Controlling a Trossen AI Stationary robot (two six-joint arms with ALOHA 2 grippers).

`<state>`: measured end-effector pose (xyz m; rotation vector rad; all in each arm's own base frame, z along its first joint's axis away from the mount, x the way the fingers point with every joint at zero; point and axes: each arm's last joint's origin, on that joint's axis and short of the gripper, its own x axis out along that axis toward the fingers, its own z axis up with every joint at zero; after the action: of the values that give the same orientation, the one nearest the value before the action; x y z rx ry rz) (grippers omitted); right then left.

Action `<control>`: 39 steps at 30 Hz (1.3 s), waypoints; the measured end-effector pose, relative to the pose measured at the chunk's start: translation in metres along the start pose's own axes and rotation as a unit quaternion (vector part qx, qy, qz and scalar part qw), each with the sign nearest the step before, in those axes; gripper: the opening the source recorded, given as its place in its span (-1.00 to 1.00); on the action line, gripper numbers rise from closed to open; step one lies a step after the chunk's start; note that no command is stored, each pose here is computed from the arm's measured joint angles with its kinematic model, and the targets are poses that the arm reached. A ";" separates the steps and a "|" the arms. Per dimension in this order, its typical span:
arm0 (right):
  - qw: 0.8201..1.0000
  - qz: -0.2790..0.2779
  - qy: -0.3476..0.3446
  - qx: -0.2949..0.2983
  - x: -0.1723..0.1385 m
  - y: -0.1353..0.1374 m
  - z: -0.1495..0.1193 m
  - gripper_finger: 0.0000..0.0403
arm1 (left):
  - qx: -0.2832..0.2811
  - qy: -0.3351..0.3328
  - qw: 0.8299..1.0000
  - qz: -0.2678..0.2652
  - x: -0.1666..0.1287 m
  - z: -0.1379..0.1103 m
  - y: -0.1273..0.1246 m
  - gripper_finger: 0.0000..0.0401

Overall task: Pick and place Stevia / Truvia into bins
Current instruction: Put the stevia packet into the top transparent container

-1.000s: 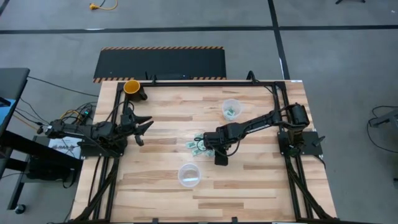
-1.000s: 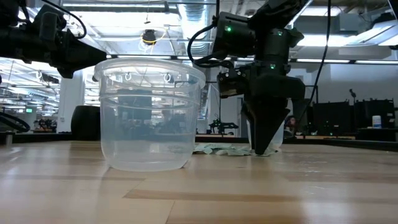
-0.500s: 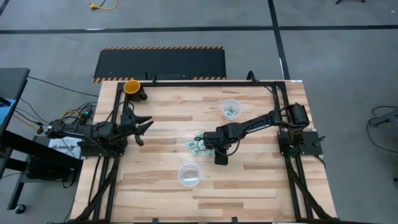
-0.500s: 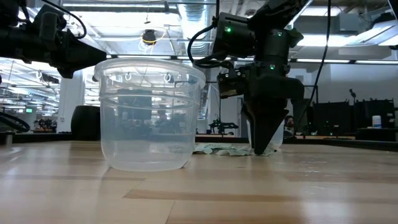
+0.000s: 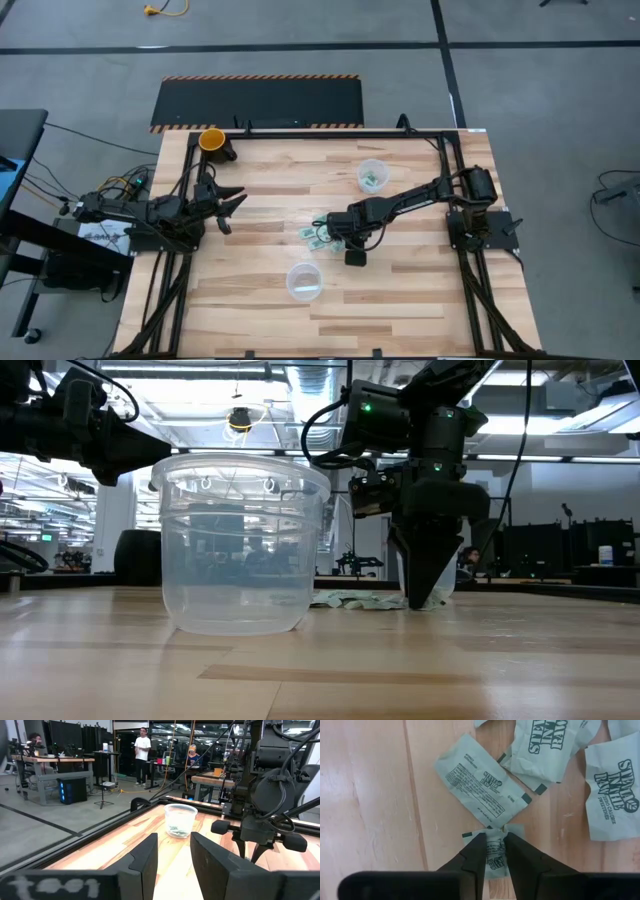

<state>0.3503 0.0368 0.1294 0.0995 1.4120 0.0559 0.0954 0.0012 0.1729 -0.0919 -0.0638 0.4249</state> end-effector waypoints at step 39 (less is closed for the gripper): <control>0.994 -0.008 0.091 -0.053 -0.113 -0.028 0.035 -0.93 | 0.000 0.000 1.000 0.000 0.000 0.000 0.000 -0.48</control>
<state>0.3668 -0.0031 0.2432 -0.0050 1.5898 0.1282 0.0954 0.0012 0.1728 -0.0919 -0.0637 0.4256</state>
